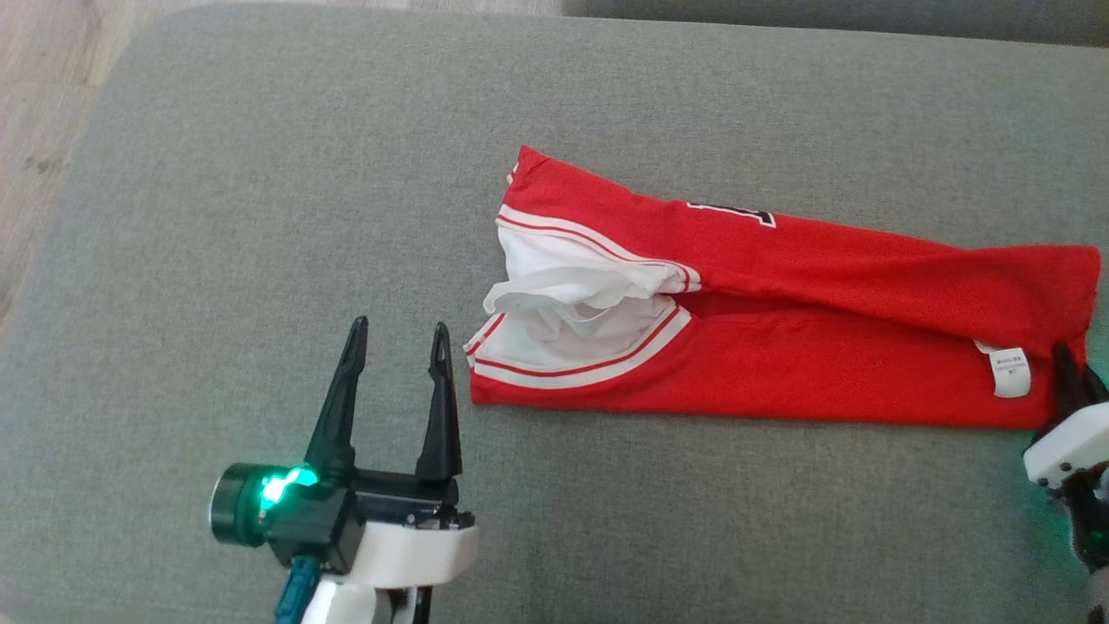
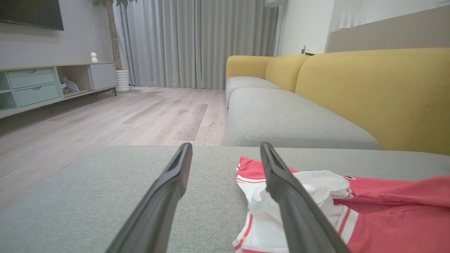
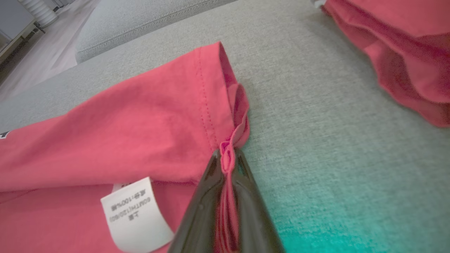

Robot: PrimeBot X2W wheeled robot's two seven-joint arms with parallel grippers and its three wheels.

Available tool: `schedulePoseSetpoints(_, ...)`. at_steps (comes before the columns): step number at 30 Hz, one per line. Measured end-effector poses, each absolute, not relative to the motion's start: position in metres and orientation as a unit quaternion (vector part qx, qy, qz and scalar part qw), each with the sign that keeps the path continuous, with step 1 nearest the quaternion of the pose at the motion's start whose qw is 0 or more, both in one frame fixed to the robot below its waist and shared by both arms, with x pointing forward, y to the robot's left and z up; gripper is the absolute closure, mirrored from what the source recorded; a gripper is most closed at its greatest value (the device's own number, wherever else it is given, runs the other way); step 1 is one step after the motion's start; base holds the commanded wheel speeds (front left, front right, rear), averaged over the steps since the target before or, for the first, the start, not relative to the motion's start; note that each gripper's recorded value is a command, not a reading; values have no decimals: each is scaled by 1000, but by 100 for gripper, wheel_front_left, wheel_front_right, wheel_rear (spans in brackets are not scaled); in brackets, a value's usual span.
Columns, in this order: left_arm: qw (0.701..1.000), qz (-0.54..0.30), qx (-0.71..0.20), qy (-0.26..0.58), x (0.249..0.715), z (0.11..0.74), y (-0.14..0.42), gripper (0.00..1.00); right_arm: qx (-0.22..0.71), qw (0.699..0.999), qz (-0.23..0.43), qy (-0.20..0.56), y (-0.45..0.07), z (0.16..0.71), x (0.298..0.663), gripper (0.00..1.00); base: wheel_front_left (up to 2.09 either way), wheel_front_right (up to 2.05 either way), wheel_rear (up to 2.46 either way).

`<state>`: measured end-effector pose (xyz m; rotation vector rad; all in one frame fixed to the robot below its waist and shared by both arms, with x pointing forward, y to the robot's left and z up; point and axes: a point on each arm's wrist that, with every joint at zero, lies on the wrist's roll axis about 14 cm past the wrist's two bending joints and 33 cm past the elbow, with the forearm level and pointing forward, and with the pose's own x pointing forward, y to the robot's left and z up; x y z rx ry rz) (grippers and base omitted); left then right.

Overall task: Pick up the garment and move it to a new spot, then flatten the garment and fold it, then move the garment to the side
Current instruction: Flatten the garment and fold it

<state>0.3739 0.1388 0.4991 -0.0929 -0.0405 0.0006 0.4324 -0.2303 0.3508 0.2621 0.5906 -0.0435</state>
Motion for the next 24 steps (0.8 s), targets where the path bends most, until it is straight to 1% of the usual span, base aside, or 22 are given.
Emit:
schedulePoseSetpoints(3,999,-2,-42,-21,374,499,140,0,124,950,-27,286,-240,356,433,100,0,0,0)
schedulePoseSetpoints(5,999,-4,-40,-24,375,500,141,0,112,954,-39,276,-256,364,434,100,0,0,0)
schedulePoseSetpoints(9,999,-8,-36,-28,377,502,141,0,79,967,-72,231,-303,403,443,100,0,0,0)
schedulePoseSetpoints(11,999,-17,-34,-29,378,502,137,0,75,972,-69,211,-310,424,449,100,0,0,0)
schedulePoseSetpoints(15,999,-28,-33,-31,379,503,133,0,91,982,-18,164,-284,474,463,100,0,0,0)
schedulePoseSetpoints(18,998,-35,-31,-31,380,502,130,0,129,984,32,116,-251,519,470,100,0,0,0)
schedulePoseSetpoints(20,998,-37,-33,-32,381,503,129,0,152,980,79,96,-216,540,469,100,0,0,0)
schedulePoseSetpoints(24,998,-40,-37,-31,381,502,127,0,196,962,166,96,-147,557,460,100,0,0,0)
